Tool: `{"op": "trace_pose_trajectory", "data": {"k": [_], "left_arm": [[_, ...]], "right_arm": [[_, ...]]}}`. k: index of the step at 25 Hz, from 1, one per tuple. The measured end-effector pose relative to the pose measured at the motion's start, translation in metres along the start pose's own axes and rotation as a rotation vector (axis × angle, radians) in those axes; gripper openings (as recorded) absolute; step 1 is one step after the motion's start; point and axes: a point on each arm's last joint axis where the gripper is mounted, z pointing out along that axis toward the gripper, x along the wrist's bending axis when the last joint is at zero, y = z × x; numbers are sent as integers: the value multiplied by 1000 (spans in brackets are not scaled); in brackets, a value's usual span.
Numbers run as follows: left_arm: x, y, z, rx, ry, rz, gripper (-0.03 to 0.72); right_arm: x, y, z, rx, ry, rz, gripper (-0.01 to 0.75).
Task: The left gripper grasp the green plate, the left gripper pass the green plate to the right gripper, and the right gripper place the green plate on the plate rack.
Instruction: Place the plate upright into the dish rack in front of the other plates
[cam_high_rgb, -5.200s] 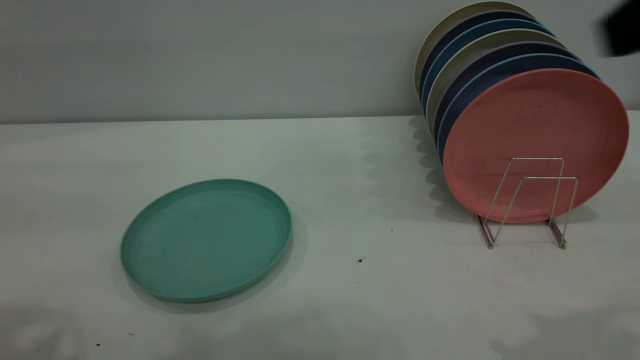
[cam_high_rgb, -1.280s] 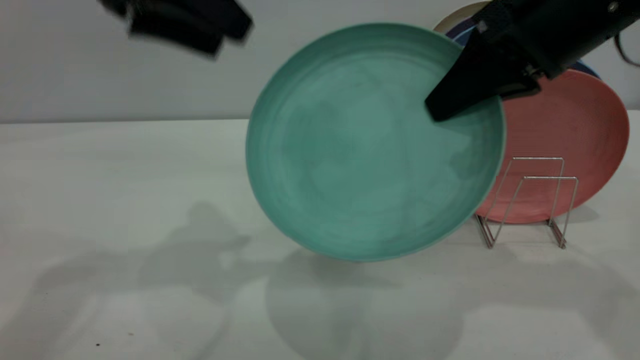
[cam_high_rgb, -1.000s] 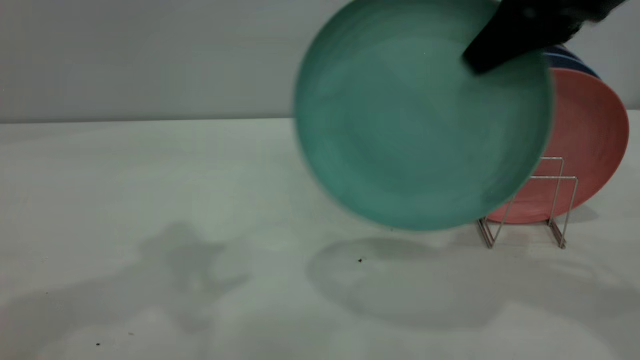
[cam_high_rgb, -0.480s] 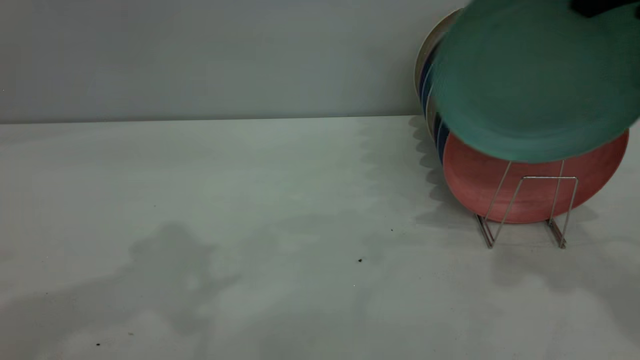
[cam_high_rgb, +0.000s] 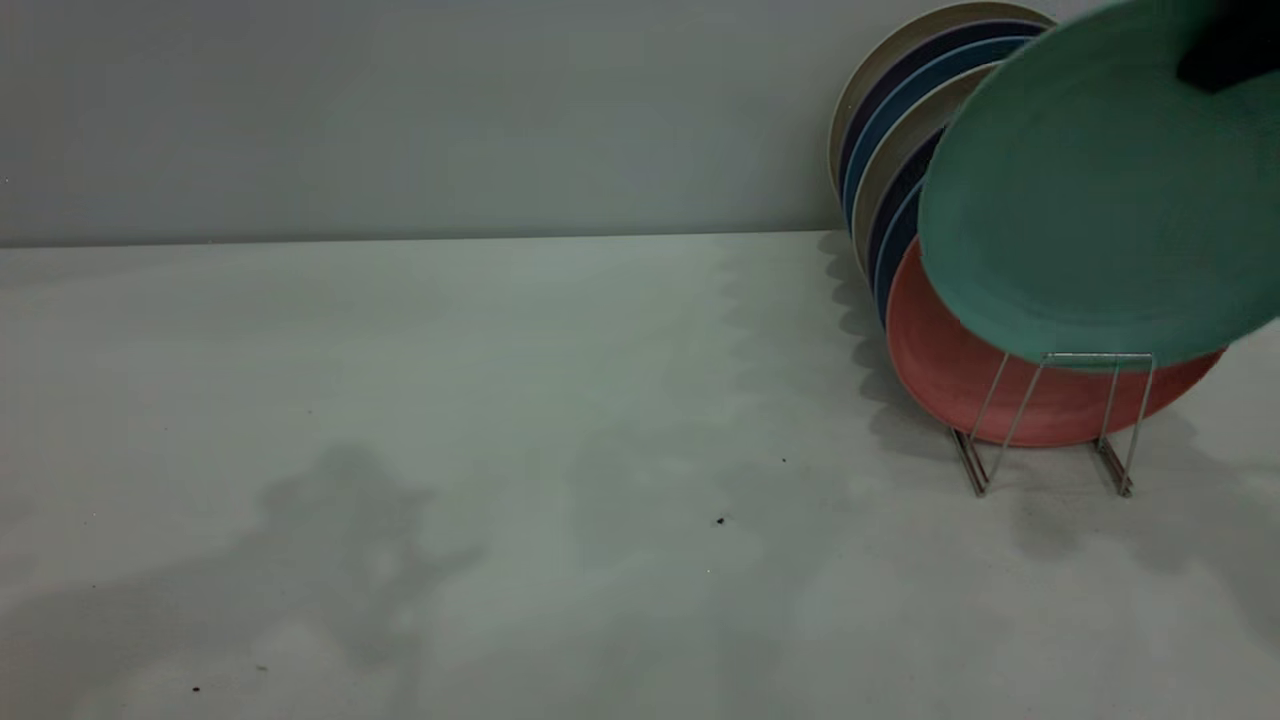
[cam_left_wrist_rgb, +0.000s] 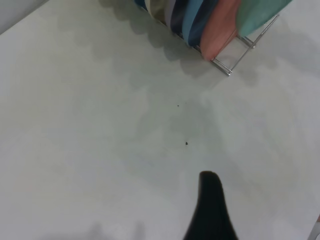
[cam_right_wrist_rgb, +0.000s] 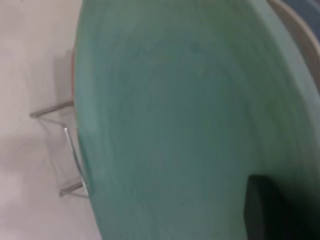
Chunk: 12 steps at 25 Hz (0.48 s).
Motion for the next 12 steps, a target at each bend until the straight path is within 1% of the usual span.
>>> {"op": "trace_pose_trajectory", "data": {"k": [8,12], "left_arm": [[0,0,0,0,0,-1,583],[0,0,0,0,0,-1,583]], "right_arm": [[1,1,3,-15,8,34,85],[1,2,3,-32,6,71,114]]}}
